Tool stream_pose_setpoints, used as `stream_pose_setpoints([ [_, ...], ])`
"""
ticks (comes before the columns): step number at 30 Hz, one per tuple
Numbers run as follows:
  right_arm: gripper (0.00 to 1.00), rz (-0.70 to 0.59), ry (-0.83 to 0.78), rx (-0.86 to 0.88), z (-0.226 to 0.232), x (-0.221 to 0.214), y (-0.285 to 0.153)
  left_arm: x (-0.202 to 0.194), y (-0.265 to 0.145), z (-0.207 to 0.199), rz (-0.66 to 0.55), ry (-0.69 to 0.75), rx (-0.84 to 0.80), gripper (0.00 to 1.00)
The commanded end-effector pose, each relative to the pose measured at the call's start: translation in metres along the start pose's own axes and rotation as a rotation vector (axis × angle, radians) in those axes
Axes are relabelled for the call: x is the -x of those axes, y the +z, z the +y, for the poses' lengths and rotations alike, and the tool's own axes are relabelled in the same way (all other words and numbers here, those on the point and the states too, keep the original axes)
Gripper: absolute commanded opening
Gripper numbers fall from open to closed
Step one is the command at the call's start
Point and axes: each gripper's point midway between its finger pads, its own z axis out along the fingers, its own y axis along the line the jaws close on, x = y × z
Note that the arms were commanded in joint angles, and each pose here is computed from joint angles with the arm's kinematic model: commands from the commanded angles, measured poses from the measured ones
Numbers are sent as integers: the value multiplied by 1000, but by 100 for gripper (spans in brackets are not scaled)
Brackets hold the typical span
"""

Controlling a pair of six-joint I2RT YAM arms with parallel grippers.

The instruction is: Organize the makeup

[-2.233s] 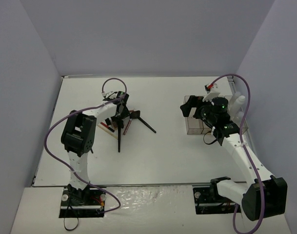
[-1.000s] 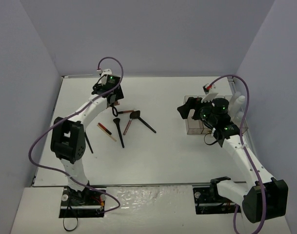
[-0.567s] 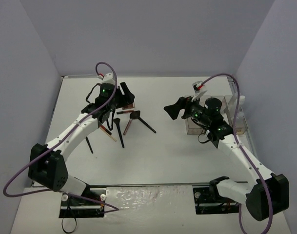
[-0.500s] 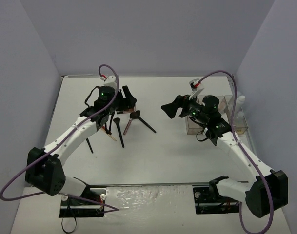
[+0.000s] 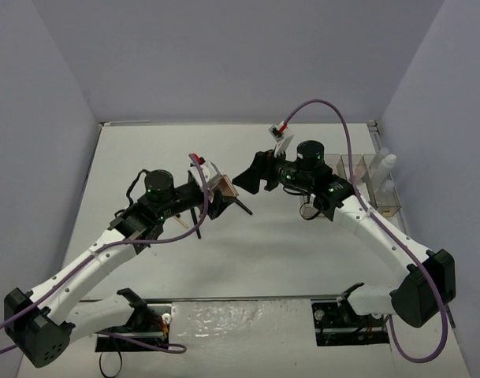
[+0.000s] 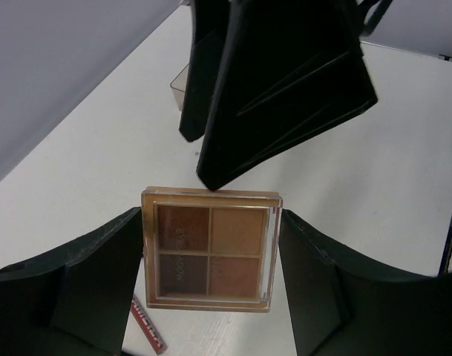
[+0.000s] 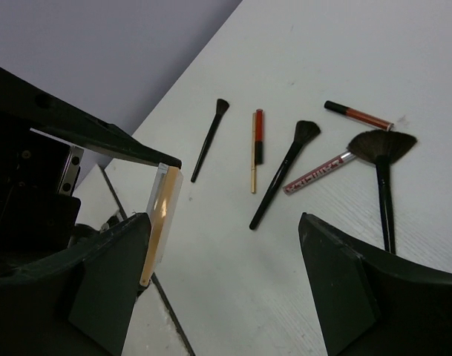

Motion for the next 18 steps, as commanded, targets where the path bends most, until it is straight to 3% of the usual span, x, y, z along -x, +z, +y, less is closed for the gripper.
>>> stream_pose_setpoints([
  [1,76,4,7,90,25,11,1,46,-2,-16,-154,224,-97,12],
  [9,64,47,11,157,44,-1,2,50,8,-16,-146,282,-109,12],
  [14,61,62,12,164,46,-7,3,51,15,-14,-149,287,-111,12],
  [18,52,87,23,162,44,-17,8,53,18,-16,-157,286,-124,12],
])
